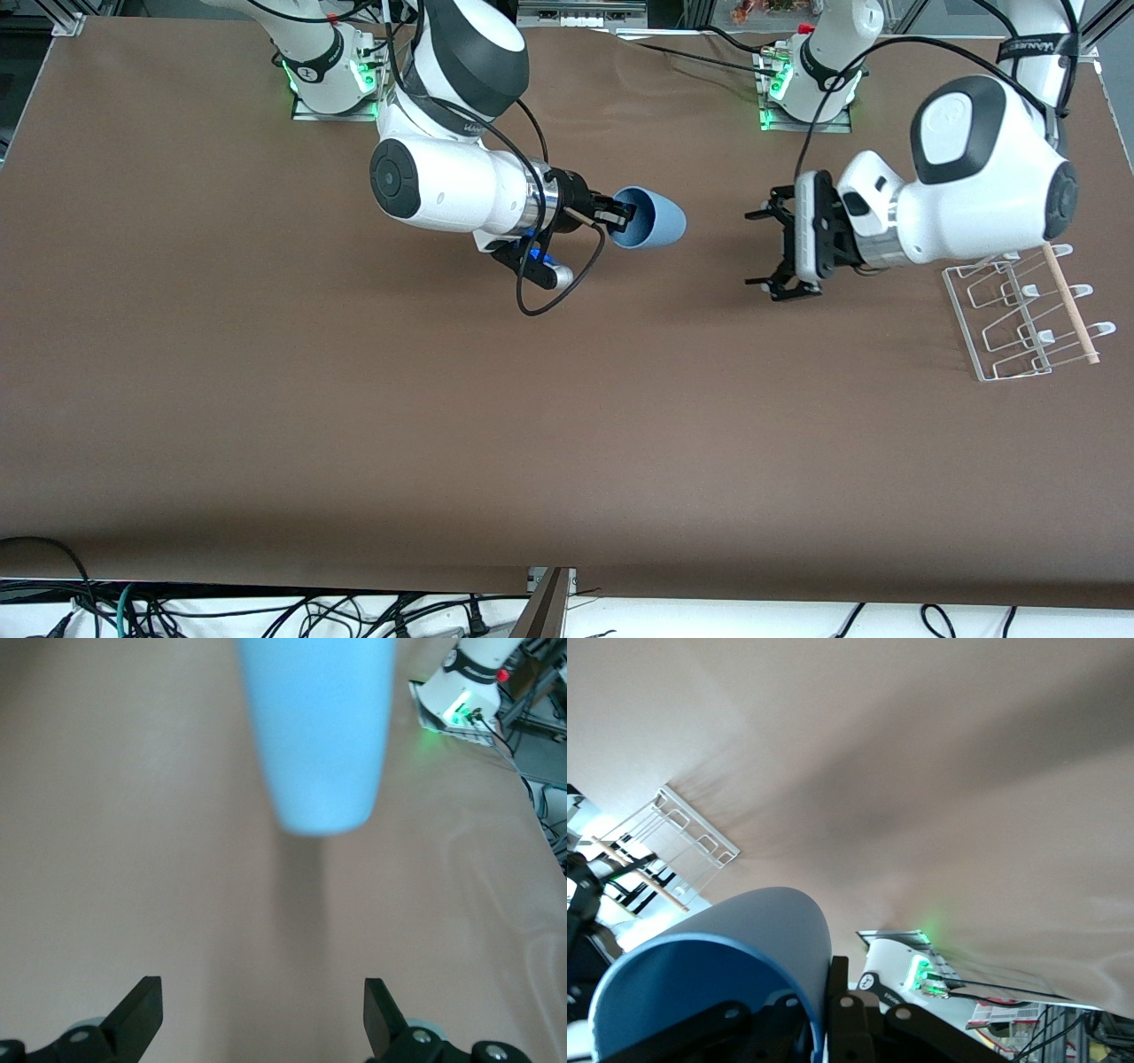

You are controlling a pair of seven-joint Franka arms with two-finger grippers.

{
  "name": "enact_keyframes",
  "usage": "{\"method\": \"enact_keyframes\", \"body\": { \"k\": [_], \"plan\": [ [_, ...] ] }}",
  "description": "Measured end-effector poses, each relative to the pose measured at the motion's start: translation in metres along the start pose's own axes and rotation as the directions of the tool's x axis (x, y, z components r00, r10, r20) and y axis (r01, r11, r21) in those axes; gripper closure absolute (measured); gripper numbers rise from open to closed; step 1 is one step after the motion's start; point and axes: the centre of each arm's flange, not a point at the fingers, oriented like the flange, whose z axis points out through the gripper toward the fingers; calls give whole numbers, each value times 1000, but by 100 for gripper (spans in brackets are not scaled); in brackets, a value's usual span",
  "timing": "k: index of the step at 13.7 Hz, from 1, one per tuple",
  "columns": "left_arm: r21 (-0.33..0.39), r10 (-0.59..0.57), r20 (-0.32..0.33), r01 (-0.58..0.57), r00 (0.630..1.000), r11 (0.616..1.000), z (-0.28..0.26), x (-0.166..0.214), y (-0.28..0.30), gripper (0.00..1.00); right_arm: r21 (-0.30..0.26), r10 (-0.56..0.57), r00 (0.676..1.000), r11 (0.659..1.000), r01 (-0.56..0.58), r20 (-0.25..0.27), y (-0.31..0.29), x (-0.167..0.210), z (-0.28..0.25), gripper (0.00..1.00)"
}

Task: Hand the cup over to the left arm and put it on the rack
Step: 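Lift the cup with the right gripper while the left gripper approaches, then close the left gripper on the cup held by the right gripper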

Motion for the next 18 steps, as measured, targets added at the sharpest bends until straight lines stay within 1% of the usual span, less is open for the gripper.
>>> {"method": "enact_keyframes", "body": {
  "k": [1,3,6,10,13,15,18],
  "plan": [
    [-1,22,1,-22,1000,1000,4,19,10,0,9,5,1000,1000,-5,4,0,1,-1,95],
    [16,25,-11,-25,1000,1000,6,45,23,0,17,12,1000,1000,-12,5,0,4,-5,95],
    [41,28,-28,-27,999,999,12,64,29,0,22,14,1000,1000,-14,2,0,6,-6,95],
    [123,28,-43,-23,999,992,32,98,37,0,25,16,1000,1000,-16,0,0,7,-7,95],
    [170,6,-47,2,999,985,56,102,40,0,22,15,1000,1000,-15,3,0,6,-6,95],
    [178,-11,-41,18,999,984,70,96,42,0,20,14,1000,1000,-14,4,0,5,-5,95],
    [193,-22,-38,29,999,981,77,90,41,0,22,20,1000,1000,-20,0,1,9,-7,95]
  ]
}}
